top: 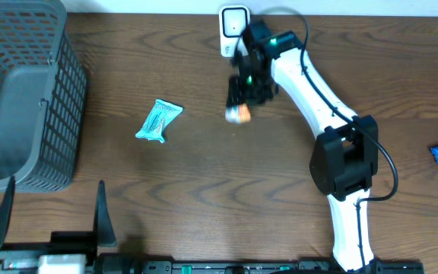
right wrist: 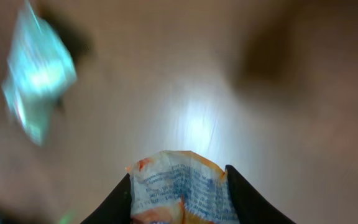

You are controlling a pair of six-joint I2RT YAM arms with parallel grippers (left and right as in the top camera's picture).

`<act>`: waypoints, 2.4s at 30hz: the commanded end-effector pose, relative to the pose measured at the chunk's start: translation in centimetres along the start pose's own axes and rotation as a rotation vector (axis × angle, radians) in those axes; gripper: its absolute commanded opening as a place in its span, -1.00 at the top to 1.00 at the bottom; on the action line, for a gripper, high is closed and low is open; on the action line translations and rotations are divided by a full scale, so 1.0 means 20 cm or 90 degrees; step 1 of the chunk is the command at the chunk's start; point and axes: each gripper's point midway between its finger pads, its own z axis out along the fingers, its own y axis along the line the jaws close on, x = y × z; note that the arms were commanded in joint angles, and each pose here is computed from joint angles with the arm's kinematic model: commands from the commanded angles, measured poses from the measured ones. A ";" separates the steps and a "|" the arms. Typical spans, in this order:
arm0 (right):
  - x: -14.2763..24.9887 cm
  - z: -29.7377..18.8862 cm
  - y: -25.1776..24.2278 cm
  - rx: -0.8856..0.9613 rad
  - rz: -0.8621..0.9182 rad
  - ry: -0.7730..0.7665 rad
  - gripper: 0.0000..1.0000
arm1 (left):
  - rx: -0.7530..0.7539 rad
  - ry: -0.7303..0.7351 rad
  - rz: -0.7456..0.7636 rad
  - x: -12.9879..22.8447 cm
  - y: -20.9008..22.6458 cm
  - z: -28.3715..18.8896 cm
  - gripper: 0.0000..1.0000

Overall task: Scan the item barcode
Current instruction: 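Hold the tissue pack up to the white scanner with the right gripper, then place the tissue pack at the right table edge with the right gripper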

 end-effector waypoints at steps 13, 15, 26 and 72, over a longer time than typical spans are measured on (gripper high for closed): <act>-1.09 -0.32 -0.21 0.231 -0.061 -0.621 0.31 | 0.052 0.107 -0.015 0.41 -0.18 0.10 -0.96; -1.16 -0.24 -0.24 0.232 -0.079 -0.653 0.33 | 0.062 0.134 -0.019 0.51 -0.22 0.11 -0.96; -1.26 -0.01 -0.37 0.277 -0.092 -0.718 0.34 | 0.079 0.161 -0.001 0.76 -0.32 0.20 -0.96; 0.58 -1.10 -2.32 0.554 0.508 -0.312 -0.10 | 0.229 0.219 -0.301 1.56 -0.89 0.51 -0.96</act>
